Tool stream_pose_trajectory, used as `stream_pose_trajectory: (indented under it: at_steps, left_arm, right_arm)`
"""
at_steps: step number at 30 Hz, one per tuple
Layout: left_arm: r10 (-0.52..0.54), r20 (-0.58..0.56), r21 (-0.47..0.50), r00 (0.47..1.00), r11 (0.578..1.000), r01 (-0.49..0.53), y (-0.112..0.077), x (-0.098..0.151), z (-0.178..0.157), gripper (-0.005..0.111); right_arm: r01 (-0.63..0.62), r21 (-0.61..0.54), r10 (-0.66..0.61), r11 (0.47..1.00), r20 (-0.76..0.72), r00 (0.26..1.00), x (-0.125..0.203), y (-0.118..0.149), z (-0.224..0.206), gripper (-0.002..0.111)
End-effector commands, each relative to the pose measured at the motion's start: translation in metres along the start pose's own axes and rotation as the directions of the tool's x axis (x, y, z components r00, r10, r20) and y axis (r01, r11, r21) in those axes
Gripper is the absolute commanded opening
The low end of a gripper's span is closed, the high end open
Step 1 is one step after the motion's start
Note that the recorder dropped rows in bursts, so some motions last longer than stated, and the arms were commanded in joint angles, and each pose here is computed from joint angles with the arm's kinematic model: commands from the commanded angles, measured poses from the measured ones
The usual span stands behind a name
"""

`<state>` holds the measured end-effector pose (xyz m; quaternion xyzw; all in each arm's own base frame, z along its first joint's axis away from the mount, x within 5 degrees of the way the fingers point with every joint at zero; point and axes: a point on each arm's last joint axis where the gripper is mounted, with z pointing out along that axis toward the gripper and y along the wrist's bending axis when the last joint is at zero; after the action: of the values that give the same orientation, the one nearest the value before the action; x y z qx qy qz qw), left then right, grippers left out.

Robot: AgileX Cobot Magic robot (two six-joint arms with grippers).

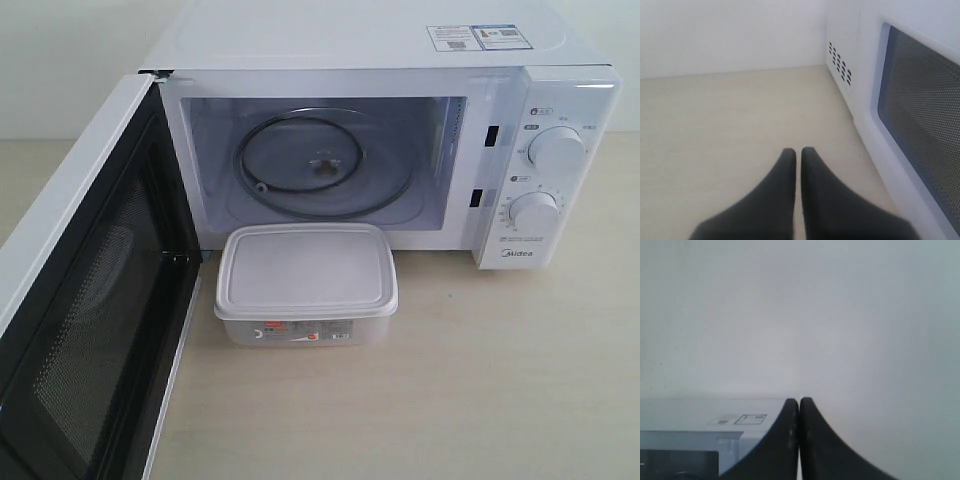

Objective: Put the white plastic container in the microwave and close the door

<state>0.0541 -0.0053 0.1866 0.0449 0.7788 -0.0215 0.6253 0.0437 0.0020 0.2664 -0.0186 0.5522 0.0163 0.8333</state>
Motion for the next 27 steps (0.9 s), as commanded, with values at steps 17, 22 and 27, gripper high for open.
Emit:
stream_pose_trajectory:
  at_steps: [17, 22, 27]
  left_arm:
    - [-0.005, 0.000, 0.000, 1.000, 1.000, 0.005, -0.0001, 0.0011, 0.0001, 0.004]
    - [-0.005, 0.000, 0.000, 1.000, 1.000, 0.005, -0.0001, 0.0011, 0.0001, 0.004]
    - [-0.005, 0.000, 0.000, 1.000, 1.000, 0.005, -0.0001, 0.0011, 0.0001, 0.004]
  right_arm:
    - [-0.104, -0.001, 0.104, 0.995, 0.070, 0.992, -0.0104, -0.0006, -0.0001, 0.000]
    - [-0.197, -0.006, 0.197, 0.980, 0.063, 0.978, -0.0098, -0.0005, 0.0000, 0.000]
    - [-0.200, -0.013, 0.200, 0.980, 0.023, 0.979, -0.0070, 0.0008, 0.0046, 0.000]
